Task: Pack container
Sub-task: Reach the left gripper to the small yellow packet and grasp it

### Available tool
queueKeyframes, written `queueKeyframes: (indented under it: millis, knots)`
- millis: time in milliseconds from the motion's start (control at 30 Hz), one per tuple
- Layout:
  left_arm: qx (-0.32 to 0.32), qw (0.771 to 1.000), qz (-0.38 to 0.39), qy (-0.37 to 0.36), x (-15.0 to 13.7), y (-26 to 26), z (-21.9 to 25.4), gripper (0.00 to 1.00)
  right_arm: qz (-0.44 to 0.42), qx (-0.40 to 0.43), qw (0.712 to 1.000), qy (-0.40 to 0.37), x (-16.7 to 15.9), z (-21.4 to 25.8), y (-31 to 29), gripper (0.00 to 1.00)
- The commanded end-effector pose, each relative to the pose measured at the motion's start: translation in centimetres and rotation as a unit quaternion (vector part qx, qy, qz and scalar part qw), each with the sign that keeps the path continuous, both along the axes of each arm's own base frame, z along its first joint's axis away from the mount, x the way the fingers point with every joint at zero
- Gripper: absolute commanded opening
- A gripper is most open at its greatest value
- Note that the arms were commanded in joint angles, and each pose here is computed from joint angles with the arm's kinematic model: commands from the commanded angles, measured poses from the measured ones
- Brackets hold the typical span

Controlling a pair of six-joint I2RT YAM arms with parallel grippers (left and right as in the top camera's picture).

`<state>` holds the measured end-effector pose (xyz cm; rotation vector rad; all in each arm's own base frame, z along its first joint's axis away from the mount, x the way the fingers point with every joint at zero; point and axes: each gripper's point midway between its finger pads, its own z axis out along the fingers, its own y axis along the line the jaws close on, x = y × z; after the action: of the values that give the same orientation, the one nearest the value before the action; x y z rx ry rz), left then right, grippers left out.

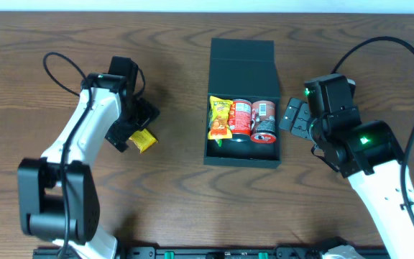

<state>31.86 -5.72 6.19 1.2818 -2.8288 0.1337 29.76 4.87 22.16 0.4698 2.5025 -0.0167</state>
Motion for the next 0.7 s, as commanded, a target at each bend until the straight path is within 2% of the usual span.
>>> queueKeyframes:
  millis: [0, 233, 333, 667]
  knots:
    - [0.016, 0.999, 0.014, 0.033, -0.6, 0.3, -1.8, 0.95, -0.013, -0.007, 1.000, -0.003, 0.1, 0.2, -0.6, 0.99]
    - [0.028, 0.998, 0.013, 0.061, -1.0, 0.6, -3.8, 0.96, -0.013, -0.007, 1.000, -0.003, 0.1, 0.2, -0.6, 0.99]
    - [0.045, 0.998, 0.010, 0.050, -0.5, 1.0, -3.9, 0.95, -0.013, -0.007, 1.000, -0.003, 0.1, 0.2, -0.6, 0.99]
    - [0.041, 0.999, 0.008, 0.019, 1.1, 0.6, -4.1, 0.95, -0.013, -0.008, 1.000, 0.000, 0.0, 0.1, -0.7, 0.99]
